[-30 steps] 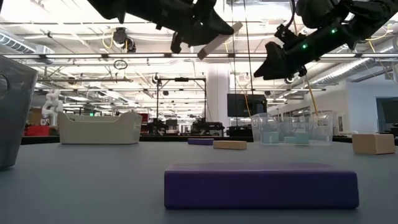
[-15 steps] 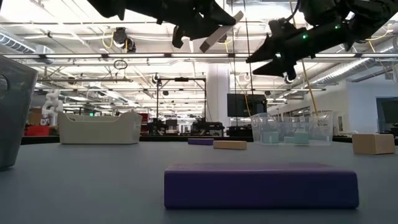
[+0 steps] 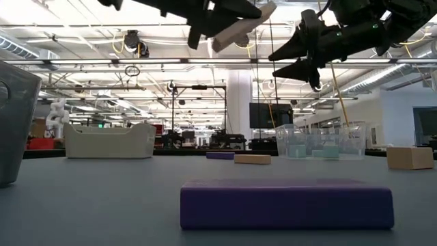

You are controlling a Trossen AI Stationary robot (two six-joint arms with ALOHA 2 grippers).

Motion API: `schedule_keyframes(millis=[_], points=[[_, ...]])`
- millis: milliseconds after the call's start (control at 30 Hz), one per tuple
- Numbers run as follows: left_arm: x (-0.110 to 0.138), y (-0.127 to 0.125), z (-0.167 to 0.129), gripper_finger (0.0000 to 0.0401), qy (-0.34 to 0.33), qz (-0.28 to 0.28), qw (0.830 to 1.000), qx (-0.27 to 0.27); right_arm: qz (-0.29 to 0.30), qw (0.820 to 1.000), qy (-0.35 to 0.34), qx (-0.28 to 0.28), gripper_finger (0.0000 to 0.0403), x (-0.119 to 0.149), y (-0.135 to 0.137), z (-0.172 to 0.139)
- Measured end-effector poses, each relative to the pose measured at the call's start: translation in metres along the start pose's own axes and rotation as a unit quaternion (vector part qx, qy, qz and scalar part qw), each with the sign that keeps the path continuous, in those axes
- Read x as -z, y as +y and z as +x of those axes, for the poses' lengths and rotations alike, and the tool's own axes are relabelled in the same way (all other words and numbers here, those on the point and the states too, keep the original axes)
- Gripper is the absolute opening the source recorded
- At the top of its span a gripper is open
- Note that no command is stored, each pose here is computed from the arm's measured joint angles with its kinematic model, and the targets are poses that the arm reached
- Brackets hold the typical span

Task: Sort & place blocks by color
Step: Put the orange block into the black bin

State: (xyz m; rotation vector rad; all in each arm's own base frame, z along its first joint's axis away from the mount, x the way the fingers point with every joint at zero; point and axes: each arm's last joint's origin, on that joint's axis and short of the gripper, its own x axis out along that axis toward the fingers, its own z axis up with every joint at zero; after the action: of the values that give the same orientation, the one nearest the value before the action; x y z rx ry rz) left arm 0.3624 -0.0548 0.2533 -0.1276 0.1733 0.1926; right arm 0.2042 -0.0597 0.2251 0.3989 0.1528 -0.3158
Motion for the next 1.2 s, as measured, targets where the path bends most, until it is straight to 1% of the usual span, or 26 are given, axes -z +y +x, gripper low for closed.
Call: schedule_keyframes(millis=[100, 133, 200, 233, 300, 367, 400, 467, 500, 567, 633, 700, 767, 867, 900, 1033, 1100, 1200], points=[[0.003, -0.005, -0.010, 0.0131, 0.061, -0.021, 0.997, 0.044, -0.009, 1.000, 0.007, 0.002, 0.0247, 0.001, 0.000, 0.000], [0.004, -0.007, -0.014, 0.0131, 0.083, -0.038, 0.994, 0.067, -0.009, 1.000, 0.015, 0.004, 0.0247, 0.003, -0.001, 0.000], [0.004, -0.008, -0.024, 0.0131, 0.139, -0.087, 0.980, 0.113, -0.008, 1.000, 0.030, 0.006, 0.0247, 0.006, 0.000, 0.000], [0.004, -0.009, -0.030, 0.0131, 0.171, -0.116, 0.969, 0.138, -0.005, 0.999, 0.039, 0.005, 0.0247, 0.008, 0.001, 0.000], [0.005, -0.011, -0.042, 0.0131, 0.243, -0.172, 0.938, 0.178, 0.000, 0.999, 0.053, 0.001, 0.0247, 0.012, 0.004, -0.001], [0.008, -0.014, -0.055, 0.0131, 0.320, -0.232, 0.898, 0.195, -0.004, 0.998, 0.064, -0.011, 0.0247, 0.015, 0.009, -0.001], [0.008, -0.017, -0.063, 0.0131, 0.354, -0.258, 0.876, 0.200, -0.007, 0.998, 0.067, -0.019, 0.0247, 0.017, 0.013, -0.001], [0.012, -0.026, -0.081, 0.0131, 0.422, -0.300, 0.833, 0.194, -0.013, 0.996, 0.075, -0.039, 0.0247, 0.021, 0.021, -0.002], [0.013, -0.033, -0.089, 0.0131, 0.443, -0.314, 0.817, 0.195, -0.018, 0.995, 0.080, -0.049, 0.0247, 0.022, 0.026, -0.003], [0.014, -0.048, -0.105, 0.0131, 0.482, -0.328, 0.786, 0.205, -0.031, 0.993, 0.091, -0.067, 0.0247, 0.027, 0.034, -0.005], [0.017, -0.062, -0.123, 0.0131, 0.514, -0.334, 0.763, 0.202, -0.044, 0.990, 0.105, -0.084, 0.0247, 0.032, 0.041, -0.007], [0.020, -0.076, -0.136, 0.0131, 0.537, -0.350, 0.743, 0.193, -0.054, 0.985, 0.135, -0.093, 0.0247, 0.040, 0.046, -0.010], [0.030, -0.086, -0.149, 0.0131, 0.565, -0.356, 0.729, 0.151, -0.060, 0.978, 0.180, -0.091, 0.0247, 0.050, 0.049, -0.013], [0.043, -0.096, -0.161, 0.0131, 0.586, -0.361, 0.720, 0.093, -0.068, 0.963, 0.249, -0.077, 0.0247, 0.064, 0.050, -0.020], [0.048, -0.097, -0.165, 0.0131, 0.594, -0.356, 0.719, 0.069, -0.073, 0.959, 0.265, -0.075, 0.0247, 0.068, 0.050, -0.023], [0.065, -0.096, -0.172, 0.0132, 0.608, -0.327, 0.724, -0.018, -0.095, 0.943, 0.308, -0.077, 0.0247, 0.078, 0.053, -0.030], [0.072, -0.094, -0.175, 0.0162, 0.617, -0.310, 0.721, -0.052, -0.116, 0.933, 0.333, -0.076, 0.0247, 0.083, 0.053, -0.034], [0.075, -0.090, -0.175, 0.0236, 0.622, -0.299, 0.720, -0.075, -0.140, 0.914, 0.374, -0.064, 0.0247, 0.089, 0.050, -0.040]])
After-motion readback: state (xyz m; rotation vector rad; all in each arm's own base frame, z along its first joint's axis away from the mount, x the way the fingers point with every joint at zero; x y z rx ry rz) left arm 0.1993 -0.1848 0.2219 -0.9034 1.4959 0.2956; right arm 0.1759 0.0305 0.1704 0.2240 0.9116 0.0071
